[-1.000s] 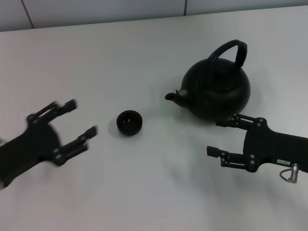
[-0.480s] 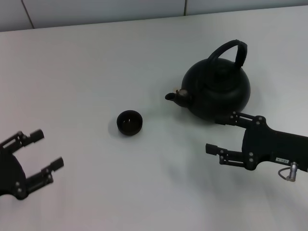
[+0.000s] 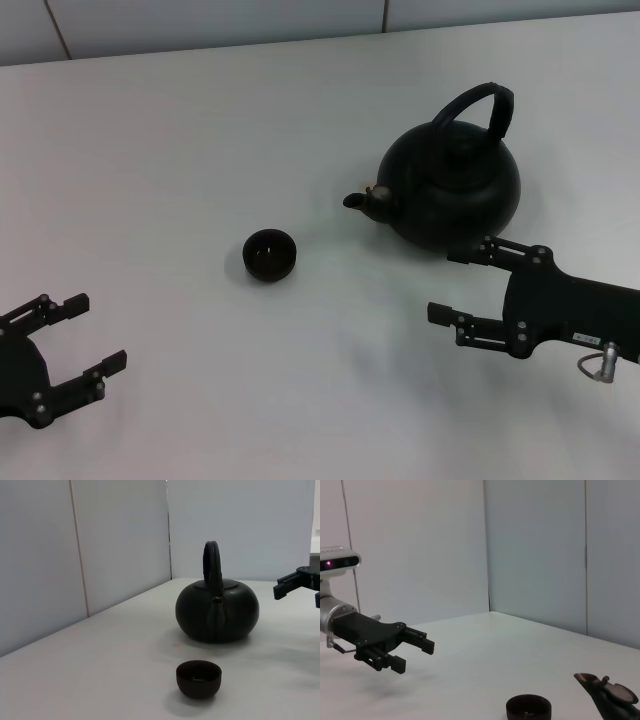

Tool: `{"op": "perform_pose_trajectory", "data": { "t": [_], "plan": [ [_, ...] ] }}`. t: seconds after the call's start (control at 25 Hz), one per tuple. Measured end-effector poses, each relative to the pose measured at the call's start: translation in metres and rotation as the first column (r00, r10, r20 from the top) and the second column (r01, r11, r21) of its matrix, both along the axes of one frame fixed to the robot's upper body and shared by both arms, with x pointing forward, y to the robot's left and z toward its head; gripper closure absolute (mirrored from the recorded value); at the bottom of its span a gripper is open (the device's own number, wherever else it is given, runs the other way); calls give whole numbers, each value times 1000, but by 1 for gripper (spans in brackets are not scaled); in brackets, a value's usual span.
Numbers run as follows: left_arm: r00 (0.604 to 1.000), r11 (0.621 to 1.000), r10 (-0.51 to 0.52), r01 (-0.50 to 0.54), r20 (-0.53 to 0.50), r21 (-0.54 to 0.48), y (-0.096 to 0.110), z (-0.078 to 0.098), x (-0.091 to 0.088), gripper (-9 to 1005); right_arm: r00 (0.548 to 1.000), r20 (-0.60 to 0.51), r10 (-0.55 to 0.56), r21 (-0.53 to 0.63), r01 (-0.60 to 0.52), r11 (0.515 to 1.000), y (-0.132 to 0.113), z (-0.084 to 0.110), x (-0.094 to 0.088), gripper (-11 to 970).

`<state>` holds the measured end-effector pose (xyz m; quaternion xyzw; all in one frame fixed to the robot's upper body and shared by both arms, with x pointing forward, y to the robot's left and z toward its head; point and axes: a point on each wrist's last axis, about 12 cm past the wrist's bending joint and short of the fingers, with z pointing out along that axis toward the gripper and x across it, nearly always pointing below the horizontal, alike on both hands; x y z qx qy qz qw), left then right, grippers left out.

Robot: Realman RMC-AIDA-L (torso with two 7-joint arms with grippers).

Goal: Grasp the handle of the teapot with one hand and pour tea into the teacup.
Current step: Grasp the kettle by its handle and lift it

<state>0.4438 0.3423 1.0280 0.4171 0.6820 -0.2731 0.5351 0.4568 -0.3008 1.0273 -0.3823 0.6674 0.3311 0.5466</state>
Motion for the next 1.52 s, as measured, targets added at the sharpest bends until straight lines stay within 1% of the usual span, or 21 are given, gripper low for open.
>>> {"op": "perform_pose_trajectory", "data": {
  "t": [0.04, 0.08, 0.12, 0.16, 0.2, 0.28, 0.32, 0.36, 0.48, 0.6, 0.68, 0.84, 0.92, 1.0, 1.04, 1.08, 1.12, 1.32, 1.44, 1.48, 1.52],
  "plan": [
    [1000, 1000, 0, 0, 0, 0, 0, 0, 0, 246, 1000, 0, -6, 3, 6, 1000, 0, 0, 0, 206],
    [1000, 1000, -2, 2, -4, -3, -1, 0, 1, 246, 999, 2, -40, 32, 40, 999, -2, -1, -3, 206],
    [1000, 1000, -2, 2, -7, -5, -1, 0, 1, 246, 999, 2, -40, 32, 40, 999, -2, -1, -3, 206],
    [1000, 1000, -2, 2, -8, -7, -2, 0, 1, 246, 998, 8, -68, 58, 68, 996, -3, -1, -6, 206],
    [1000, 1000, -2, 2, -8, -7, -2, 0, 1, 246, 995, 21, -102, 87, 100, 991, -5, -1, -10, 206],
    [1000, 1000, 3, -3, -8, -11, -2, 0, 1, 246, 972, 71, -224, 165, 210, 964, -8, -3, -21, 206],
    [1000, 1000, 3, -3, -8, -11, -2, 0, 1, 246, 954, 95, -285, 196, 263, 945, -8, -5, -26, 206],
    [1000, 1000, 3, -4, -8, -12, -3, 0, 1, 246, 926, 116, -360, 229, 328, 917, -9, -7, -31, 206],
    [1000, 1000, 4, -4, -8, -14, -3, 0, 1, 246, 823, 144, -550, 286, 497, 819, -5, -15, -39, 206],
    [1000, 1000, 4, -4, -8, -16, -4, -1, 1, 246, 739, 129, -661, 288, 610, 738, -2, -22, -40, 207],
    [1000, 1000, 4, -4, -8, -17, -4, -1, 1, 246, 717, 103, -690, 276, 646, 712, 0, -25, -36, 207],
    [1000, 1000, 3, -3, -7, -21, -6, -1, 1, 246, 718, 104, -688, 267, 646, 715, -2, -25, -33, 207],
    [1000, 1000, 3, -3, -7, -24, -8, -1, 2, 246, 724, 106, -682, 263, 641, 721, -5, -24, -29, 207],
    [1000, 1000, 3, -3, -7, -26, -8, -1, 2, 246, 739, 105, -665, 256, 626, 737, -10, -21, -22, 207],
    [1000, 1000, 3, -4, -7, -29, -10, -2, 2, 246, 750, 101, -654, 249, 617, 747, -15, -19, -17, 207],
    [1000, 1000, 4, -4, -7, -30, -10, -2, 2, 246, 777, 82, -624, 229, 595, 771, -25, -14, -7, 207],
    [1000, 1000, 4, -5, -6, -31, -10, -2, 2, 246, 777, 82, -624, 229, 595, 771, -25, -14, -7, 207],
    [1000, 999, 7, -7, -5, -41, -13, -2, 2, 246, 851, 47, -523, 154, 511, 846, -40, 2, 23, 207],
    [1000, 999, 7, -7, -4, -46, -15, -3, 2, 246, 868, 36, -495, 109, 489, 866, -43, 11, 40, 207],
    [1000, 999, 7, -7, -4, -47, -16, -3, 2, 246, 872, 39, -489, 86, 484, 871, -45, 14, 48, 207],
    [1000, 999, 7, -7, -4, -47, -16, -3, 2, 246, 872, 39, -489, 86, 484, 871, -45, 14, 48, 207]
  ]
}}
